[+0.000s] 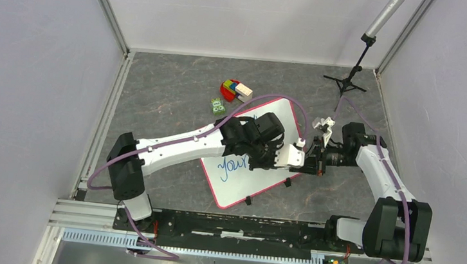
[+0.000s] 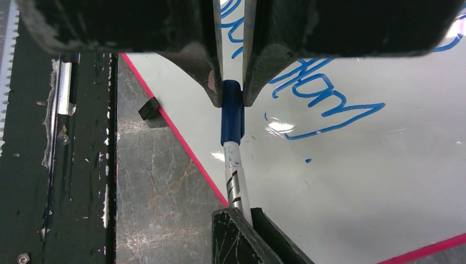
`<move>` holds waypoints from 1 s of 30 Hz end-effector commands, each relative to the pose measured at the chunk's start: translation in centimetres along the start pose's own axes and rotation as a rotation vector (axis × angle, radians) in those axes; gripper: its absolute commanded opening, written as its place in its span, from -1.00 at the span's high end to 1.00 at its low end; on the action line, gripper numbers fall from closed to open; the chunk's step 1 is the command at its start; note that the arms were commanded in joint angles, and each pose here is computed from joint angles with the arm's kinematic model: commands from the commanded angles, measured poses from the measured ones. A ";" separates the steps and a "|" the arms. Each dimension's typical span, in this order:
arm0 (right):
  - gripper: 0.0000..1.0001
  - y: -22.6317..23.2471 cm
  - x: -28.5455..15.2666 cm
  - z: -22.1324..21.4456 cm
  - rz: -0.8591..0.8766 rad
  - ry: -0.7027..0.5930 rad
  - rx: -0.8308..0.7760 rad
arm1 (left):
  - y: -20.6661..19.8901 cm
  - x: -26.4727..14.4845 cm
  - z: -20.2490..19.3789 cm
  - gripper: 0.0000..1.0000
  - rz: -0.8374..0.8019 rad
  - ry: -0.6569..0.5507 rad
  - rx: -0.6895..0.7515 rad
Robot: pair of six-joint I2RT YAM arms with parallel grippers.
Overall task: Write a sentence on the whiteboard
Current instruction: Insert the whiteboard marker without the cap into the pen cap.
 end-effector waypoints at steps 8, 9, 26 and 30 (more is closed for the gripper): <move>1.00 -1.7 1.8 3.1 -0.121 -0.055 -0.037 | 0.8 -0.4 3.0 0.95 0.005 -0.072 -0.047; 1.00 -1.5 2.1 3.1 -0.116 -0.069 -0.026 | 0.8 -0.3 3.1 0.95 0.010 -0.078 -0.050; 1.00 -0.4 5.6 0.8 0.028 0.007 0.012 | 3.5 -1.7 8.5 0.95 0.074 -0.262 -0.066; 1.00 -0.2 5.8 0.6 0.040 0.013 0.002 | 3.0 -2.7 10.3 0.95 0.021 -0.334 -0.078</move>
Point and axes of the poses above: each gripper's point midway between its finger pads, its own x axis out along the fingers, its own y axis along the line the jaws close on, z = x × y, the point moved 3 cm from there along -x, back along the fingers, and after that the axes turned 8 degrees about x, right-handed, at the moved point
